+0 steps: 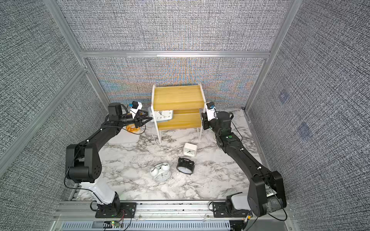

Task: Place the alarm clocks on the shelf by style
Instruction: Place the alarm on the shelf.

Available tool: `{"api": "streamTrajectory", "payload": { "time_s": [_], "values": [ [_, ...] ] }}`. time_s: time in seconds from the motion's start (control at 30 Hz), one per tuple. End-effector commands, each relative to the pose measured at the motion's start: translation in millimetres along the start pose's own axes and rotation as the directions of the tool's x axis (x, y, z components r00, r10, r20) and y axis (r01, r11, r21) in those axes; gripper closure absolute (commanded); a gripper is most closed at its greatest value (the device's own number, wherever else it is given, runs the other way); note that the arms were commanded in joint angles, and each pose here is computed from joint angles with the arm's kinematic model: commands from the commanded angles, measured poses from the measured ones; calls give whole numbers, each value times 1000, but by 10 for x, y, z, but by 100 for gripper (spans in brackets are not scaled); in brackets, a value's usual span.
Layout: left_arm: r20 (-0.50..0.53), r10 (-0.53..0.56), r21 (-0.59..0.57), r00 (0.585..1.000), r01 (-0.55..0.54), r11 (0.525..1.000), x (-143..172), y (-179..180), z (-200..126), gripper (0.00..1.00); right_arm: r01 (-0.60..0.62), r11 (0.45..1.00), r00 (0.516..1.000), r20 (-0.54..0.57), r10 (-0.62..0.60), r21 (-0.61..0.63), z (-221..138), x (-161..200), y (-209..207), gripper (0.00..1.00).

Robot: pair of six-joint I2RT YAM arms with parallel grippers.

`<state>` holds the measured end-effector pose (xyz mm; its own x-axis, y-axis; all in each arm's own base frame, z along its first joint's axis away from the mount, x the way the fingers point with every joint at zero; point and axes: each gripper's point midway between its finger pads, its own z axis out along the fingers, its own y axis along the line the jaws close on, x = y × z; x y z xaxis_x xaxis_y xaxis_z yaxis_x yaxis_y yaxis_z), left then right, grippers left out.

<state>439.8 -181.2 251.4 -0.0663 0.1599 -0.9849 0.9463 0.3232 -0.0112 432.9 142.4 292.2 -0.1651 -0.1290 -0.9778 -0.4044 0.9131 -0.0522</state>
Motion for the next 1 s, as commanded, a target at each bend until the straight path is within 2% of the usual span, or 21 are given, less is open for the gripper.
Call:
{"api": "streamTrajectory", "payload": {
  "time_s": [0.0, 0.27, 0.5, 0.73, 0.87, 0.97],
  "values": [
    [38, 41, 51, 998, -43, 998, -98, -27, 64, 90, 22, 1000, 1000, 14, -22, -9, 11, -44, 29, 81],
    [46, 13, 68, 999, -16, 998, 8, 9, 185, 89, 25, 1000, 1000, 10, -24, -7, 22, -34, 27, 81],
    [61, 2, 33, 998, -4, 999, 143, 77, 228, 89, 26, 1000, 1000, 5, -26, -7, 28, -11, 29, 81],
    [87, -17, 90, 996, 9, 996, 167, 50, 296, 89, 31, 1000, 1000, -3, -31, -3, 35, 5, 19, 81],
    [97, 14, 149, 995, -29, 988, 175, -28, 306, 87, 33, 999, 999, -4, -33, 3, 37, 6, 9, 81],
    [84, -9, 186, 996, -7, 983, 208, -38, 333, 86, 31, 1000, 999, -8, -31, 1, 42, 19, 16, 81]
  ]
}}
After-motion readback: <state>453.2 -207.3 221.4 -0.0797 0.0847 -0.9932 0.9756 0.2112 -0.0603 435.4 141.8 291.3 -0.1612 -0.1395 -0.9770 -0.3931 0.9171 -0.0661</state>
